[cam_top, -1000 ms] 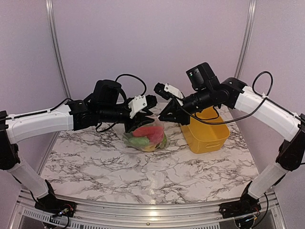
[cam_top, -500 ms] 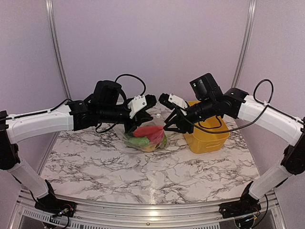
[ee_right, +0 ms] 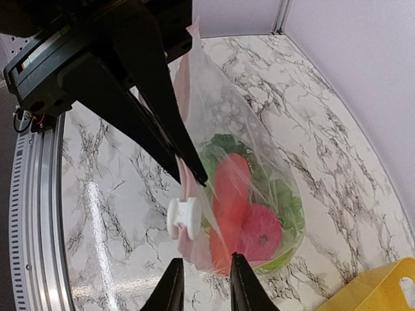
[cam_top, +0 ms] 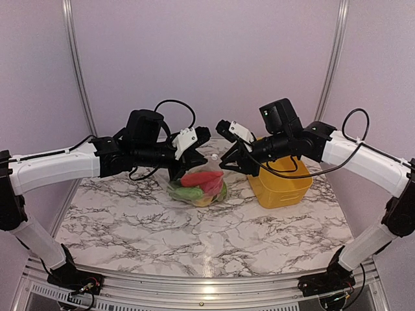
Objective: Place the food in the zip-top bag and seal the zipper
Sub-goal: Hold the zipper food storage bag at the center of the board, then adjust the zipper on the zipper food storage bag.
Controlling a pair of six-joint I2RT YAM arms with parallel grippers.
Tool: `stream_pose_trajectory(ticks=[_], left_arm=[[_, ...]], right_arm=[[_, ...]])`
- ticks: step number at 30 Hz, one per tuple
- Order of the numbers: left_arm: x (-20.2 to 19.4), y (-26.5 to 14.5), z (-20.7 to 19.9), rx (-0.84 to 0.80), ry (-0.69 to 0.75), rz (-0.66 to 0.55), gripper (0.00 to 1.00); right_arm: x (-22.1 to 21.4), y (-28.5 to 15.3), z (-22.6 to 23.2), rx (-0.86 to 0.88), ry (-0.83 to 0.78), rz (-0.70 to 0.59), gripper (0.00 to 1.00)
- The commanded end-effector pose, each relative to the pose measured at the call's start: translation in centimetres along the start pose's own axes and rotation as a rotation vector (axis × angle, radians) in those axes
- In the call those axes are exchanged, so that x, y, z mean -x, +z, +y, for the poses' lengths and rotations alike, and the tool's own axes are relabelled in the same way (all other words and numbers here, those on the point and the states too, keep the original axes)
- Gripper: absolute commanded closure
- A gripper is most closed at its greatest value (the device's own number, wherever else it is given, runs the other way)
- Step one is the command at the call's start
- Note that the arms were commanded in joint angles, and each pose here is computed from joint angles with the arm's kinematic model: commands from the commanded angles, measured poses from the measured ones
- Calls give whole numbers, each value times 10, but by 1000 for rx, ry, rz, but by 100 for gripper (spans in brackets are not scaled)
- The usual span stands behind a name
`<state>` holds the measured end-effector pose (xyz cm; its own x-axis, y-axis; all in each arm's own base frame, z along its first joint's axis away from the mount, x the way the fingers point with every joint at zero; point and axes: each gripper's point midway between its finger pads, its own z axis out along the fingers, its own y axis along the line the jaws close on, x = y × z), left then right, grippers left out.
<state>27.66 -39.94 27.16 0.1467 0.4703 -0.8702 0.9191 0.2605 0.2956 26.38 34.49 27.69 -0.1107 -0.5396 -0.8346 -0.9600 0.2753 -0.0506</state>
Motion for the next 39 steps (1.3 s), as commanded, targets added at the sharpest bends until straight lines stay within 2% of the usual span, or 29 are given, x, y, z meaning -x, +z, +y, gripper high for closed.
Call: stream_pose_trajectory(ticks=[1, 6, 13, 20, 21, 22, 23, 24, 26, 30, 36, 38, 39], left_arm=[[11, -9, 3, 5, -13, -48, 100], [10, -7, 2, -2, -23, -46, 100], [11, -6, 4, 1, -26, -50, 100], [9, -5, 6, 1, -47, -50, 100], [15, -6, 10, 14, -44, -74, 90], [19, -6, 12, 20, -52, -84, 73], [24, -7, 14, 26, -65, -101, 63], [31, -8, 16, 24, -75, -123, 59], [43, -7, 15, -2, -95, -160, 60], [59, -3, 10, -68, -139, -211, 70], [58, 0, 2, -121, -153, -213, 82], [56, -1, -1, -135, -153, -201, 81], [54, -2, -3, -142, -152, -195, 78]], right_arm=[[15, 3, -1, 23, -19, -41, 79], [20, 7, 0, 43, -23, -53, 86], [25, 4, -2, 36, -30, -64, 88], [26, 7, 1, 59, -33, -70, 100], [27, 7, 2, 65, -33, -72, 100], [27, 7, 2, 70, -31, -73, 100], [28, 7, 2, 73, -33, -74, 100], [28, 7, 3, 75, -34, -73, 100], [28, 7, 3, 76, -39, -69, 100], [28, 6, 2, 69, -46, -68, 100], [29, 6, 1, 63, -52, -69, 100], [29, 5, 1, 61, -53, -69, 100], [30, 5, 0, 58, -53, -69, 100]])
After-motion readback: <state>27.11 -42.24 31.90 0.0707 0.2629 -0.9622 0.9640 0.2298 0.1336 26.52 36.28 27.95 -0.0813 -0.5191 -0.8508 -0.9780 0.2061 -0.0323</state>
